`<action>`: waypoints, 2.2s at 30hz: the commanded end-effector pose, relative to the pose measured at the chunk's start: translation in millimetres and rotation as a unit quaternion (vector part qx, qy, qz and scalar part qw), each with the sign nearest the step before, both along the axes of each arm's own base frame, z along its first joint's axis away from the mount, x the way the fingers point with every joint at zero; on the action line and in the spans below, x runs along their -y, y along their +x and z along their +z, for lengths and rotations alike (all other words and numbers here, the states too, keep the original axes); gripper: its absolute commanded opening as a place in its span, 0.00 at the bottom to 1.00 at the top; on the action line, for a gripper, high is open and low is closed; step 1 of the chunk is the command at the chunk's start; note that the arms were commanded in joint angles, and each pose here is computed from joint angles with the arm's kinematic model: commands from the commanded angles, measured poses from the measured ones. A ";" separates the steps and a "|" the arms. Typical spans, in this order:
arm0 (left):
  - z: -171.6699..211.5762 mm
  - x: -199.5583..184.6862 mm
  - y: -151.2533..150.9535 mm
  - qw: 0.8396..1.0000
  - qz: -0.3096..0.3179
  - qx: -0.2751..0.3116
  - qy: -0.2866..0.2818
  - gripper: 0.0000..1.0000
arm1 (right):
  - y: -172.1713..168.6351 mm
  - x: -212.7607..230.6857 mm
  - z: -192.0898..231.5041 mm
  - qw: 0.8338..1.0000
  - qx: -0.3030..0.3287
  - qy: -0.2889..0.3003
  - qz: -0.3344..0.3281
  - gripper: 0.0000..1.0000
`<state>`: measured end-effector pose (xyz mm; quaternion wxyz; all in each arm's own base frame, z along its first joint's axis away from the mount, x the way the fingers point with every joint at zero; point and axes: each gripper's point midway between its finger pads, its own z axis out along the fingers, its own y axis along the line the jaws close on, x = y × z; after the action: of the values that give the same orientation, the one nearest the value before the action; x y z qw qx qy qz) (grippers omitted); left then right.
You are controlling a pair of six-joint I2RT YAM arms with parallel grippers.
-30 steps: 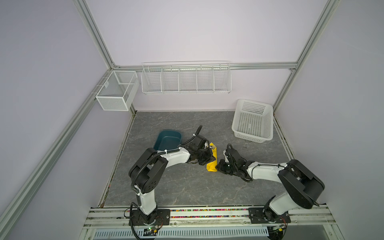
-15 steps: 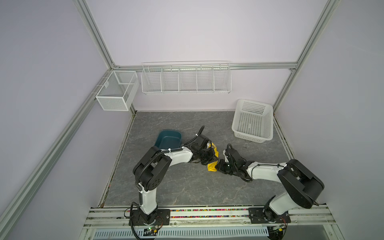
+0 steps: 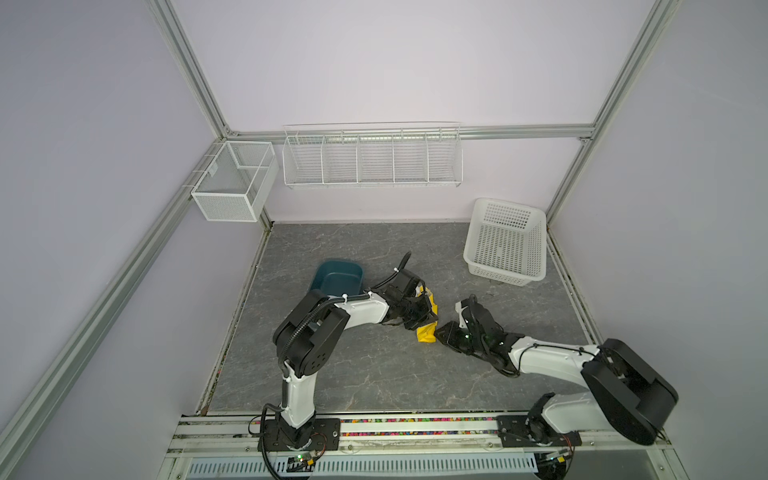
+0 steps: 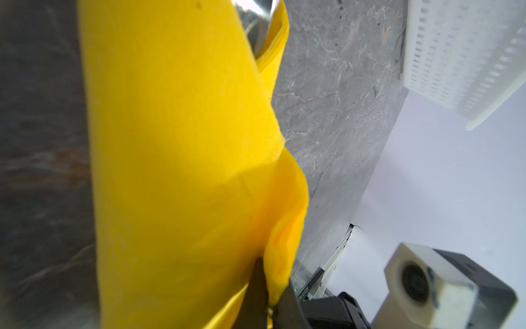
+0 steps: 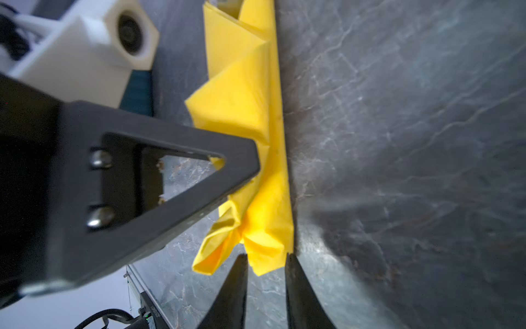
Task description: Place the utensils on the paper napkin and roll it up
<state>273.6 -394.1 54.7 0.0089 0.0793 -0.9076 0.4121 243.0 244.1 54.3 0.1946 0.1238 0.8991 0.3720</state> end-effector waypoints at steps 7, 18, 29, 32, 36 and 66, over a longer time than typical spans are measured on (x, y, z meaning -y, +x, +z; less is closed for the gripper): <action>5.1 8.1 4.7 1.000 -0.004 0.006 -0.006 0.08 | 9.6 -13.0 34.1 0.999 0.030 0.045 0.002 0.42; 7.9 9.2 8.0 1.000 -0.003 0.010 -0.001 0.08 | 17.2 -30.3 20.0 0.999 0.008 0.042 0.001 0.48; 5.7 9.3 5.9 1.000 -0.009 0.009 0.004 0.08 | 24.1 -17.2 -0.5 0.999 -0.009 -0.001 -0.031 0.41; 4.8 10.5 5.2 1.000 -0.011 0.008 0.004 0.08 | 23.9 -12.9 -3.6 0.999 -0.012 -0.008 -0.034 0.36; 5.3 11.8 5.2 1.000 -0.014 0.008 0.005 0.08 | 23.6 -6.9 -6.6 0.999 -0.015 -0.014 -0.039 0.30; 26.5 -18.9 -11.3 0.993 -0.062 0.073 0.064 0.29 | 17.0 18.0 -41.4 0.996 -0.051 -0.045 -0.054 0.08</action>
<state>271.8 -389.5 78.9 -0.0258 0.0074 -0.9264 0.3757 264.6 232.8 24.7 0.1837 0.1734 0.9113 0.3250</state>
